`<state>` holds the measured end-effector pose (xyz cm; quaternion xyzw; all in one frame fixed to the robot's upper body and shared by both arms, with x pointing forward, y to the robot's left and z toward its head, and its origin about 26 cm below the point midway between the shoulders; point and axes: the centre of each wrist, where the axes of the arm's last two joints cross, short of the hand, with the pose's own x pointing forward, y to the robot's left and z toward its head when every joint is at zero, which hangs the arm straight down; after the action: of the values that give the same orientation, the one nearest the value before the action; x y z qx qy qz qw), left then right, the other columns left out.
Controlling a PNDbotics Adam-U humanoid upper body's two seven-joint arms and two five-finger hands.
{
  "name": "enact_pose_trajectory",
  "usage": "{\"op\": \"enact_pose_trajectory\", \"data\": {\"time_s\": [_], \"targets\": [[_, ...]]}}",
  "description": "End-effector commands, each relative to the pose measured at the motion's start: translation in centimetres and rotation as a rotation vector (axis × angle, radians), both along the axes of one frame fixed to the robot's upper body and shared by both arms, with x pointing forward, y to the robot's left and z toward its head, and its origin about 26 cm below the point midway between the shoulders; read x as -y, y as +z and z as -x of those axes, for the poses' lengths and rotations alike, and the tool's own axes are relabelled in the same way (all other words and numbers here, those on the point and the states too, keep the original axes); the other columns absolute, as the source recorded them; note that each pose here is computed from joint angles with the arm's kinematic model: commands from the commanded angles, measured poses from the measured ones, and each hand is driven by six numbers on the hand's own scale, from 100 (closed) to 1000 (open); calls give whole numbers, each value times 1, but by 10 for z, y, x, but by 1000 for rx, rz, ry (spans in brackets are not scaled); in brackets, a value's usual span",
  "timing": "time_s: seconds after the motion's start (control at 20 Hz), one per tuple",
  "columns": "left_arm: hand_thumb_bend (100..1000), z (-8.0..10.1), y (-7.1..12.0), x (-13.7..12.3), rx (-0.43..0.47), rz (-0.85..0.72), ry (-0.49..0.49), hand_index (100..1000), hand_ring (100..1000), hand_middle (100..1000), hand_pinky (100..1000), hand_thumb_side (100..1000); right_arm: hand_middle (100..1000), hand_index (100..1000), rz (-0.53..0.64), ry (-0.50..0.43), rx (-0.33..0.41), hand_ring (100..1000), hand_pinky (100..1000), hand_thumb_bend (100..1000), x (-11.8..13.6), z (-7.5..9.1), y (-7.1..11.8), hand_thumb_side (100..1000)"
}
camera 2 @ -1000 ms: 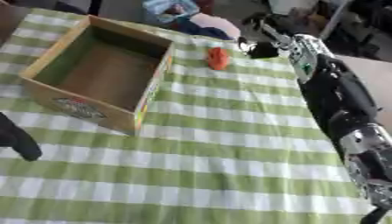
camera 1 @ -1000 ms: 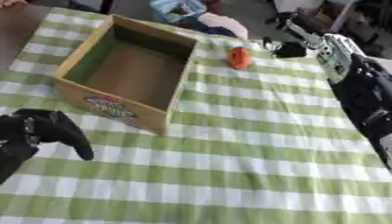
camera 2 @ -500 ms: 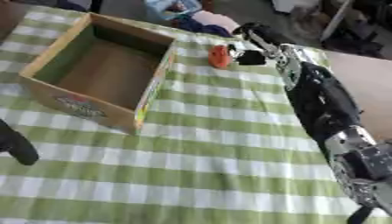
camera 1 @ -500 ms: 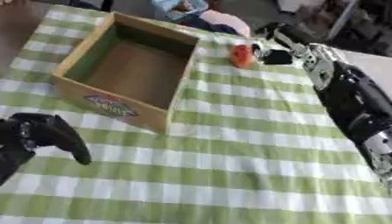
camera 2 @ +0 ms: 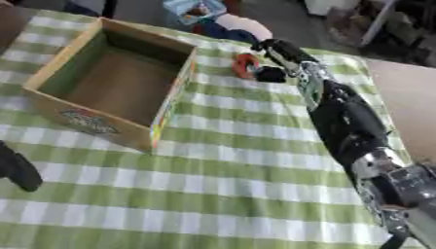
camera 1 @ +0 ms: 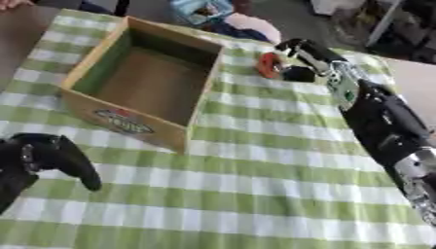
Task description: Pick up objects on the table and place them in the box.
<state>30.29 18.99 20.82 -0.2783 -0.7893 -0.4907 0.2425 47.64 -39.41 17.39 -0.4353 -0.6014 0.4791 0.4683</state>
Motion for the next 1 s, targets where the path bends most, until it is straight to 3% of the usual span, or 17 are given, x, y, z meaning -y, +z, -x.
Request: {"op": "enact_pose_trajectory", "data": {"time_s": [0.05,0.25,0.35,0.45,0.55,0.6,0.7,0.8,1.0], "targets": [[103,2,6,2,28,-3,-13,768,620,614,645,893,823,911,44,-38,38,785,747,100,6,0,12,784],[104,2,6,3,31,-5,-14,768,620,610,646,897,809,881,80,-69,47,778,740,100,3,0,8,675],[104,2,6,3,33,-7,-14,768,621,609,646,899,801,844,94,-77,47,774,737,100,2,-1,5,575],[105,2,6,3,34,-8,-15,768,620,609,646,900,791,778,107,-83,50,767,733,100,1,-1,3,435],[106,2,6,4,35,-10,-15,768,621,609,647,902,772,642,115,-84,59,755,727,100,1,-1,3,254],[106,2,6,4,34,-11,-15,768,621,609,647,902,763,582,118,-83,64,750,724,100,0,-1,3,218],[107,2,6,3,34,-11,-13,767,621,608,648,901,720,401,116,-76,93,726,715,100,0,-1,5,203],[107,2,6,3,33,-11,-11,766,620,608,648,900,680,297,107,-60,144,712,711,100,-2,-1,10,180],[107,2,5,2,29,-15,-6,765,620,608,649,902,651,256,87,22,274,700,711,100,-9,-2,36,124]]}}
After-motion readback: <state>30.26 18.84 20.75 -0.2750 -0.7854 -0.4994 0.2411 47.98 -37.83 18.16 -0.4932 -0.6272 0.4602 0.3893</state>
